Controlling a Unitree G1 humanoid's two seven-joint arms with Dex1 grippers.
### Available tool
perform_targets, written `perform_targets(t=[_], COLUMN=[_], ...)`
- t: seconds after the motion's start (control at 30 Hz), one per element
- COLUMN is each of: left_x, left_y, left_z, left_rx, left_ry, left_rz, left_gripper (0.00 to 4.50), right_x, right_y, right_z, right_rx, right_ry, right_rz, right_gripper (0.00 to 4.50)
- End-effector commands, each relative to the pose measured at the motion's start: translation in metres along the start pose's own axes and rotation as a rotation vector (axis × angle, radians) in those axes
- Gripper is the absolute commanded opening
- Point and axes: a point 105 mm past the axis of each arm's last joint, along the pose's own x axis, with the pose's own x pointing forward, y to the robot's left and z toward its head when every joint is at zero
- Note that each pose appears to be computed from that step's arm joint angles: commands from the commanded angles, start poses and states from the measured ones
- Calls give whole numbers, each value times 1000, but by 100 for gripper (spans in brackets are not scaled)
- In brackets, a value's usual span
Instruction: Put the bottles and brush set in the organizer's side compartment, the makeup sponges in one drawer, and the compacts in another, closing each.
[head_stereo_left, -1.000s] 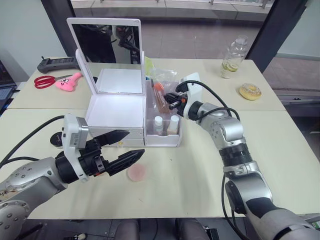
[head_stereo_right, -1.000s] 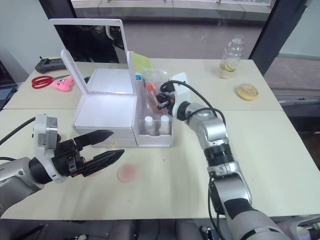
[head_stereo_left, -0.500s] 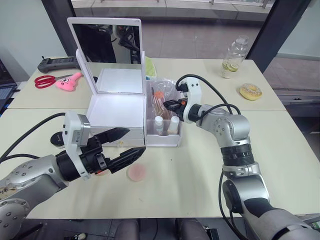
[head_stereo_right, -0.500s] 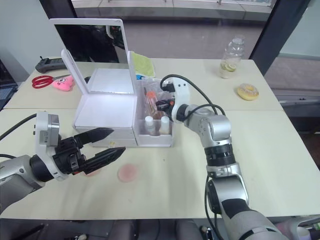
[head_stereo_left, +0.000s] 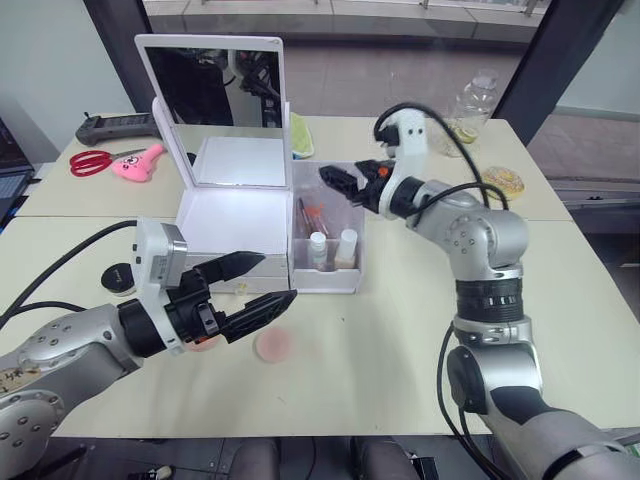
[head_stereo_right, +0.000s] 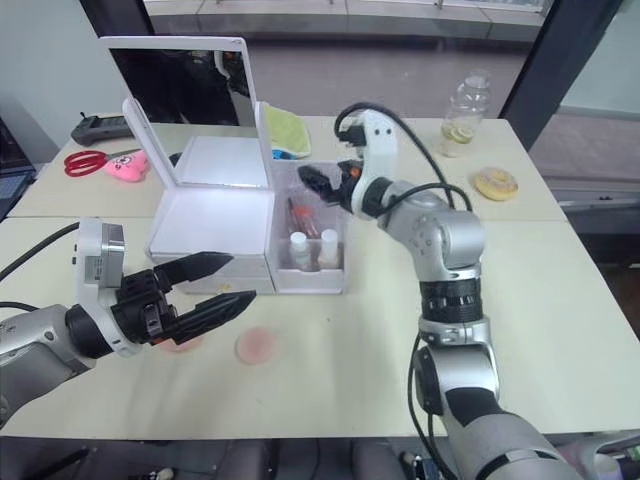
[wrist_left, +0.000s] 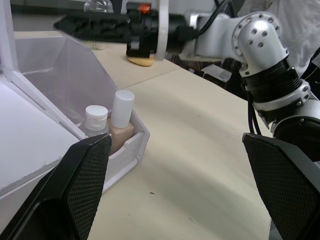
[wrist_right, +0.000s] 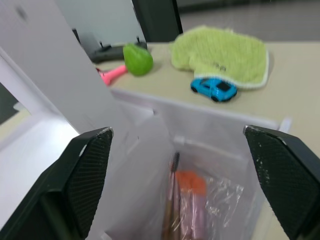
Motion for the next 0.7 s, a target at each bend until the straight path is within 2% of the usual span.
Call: perform_targets(t=[0.03,0.17,0.23,0.3,0.43,0.53,0.7], left_x=[-15,-51,-74,-101,-146,-184,-221], left_y=[8,36,48,63,85,101,118], left_z=[5,-4,-9,-15,-26,-31,-31], left_rx=[1,-3,-26,-43,-37,-14,16], left_ry=[-27,23,49,83,144,196,215], left_rz=[38,163,219,303,440,568,681], left_gripper=[450,450,450,450,450,450,450], right_x=[-35,-81,-108,-135,-166,-203,-235], right_y=[8,20,27,38,34,17,-21], right_z=[32,38,32,15,-18,-49,-62], right_rx=[-82,-146,-156,-142,-127,-48,-41], right_ry=[-93,-117,-93,-37,53,177,185], right_rz=[90,243,328,429,405,330,115], right_gripper=[449,449,449,449,449,449,449])
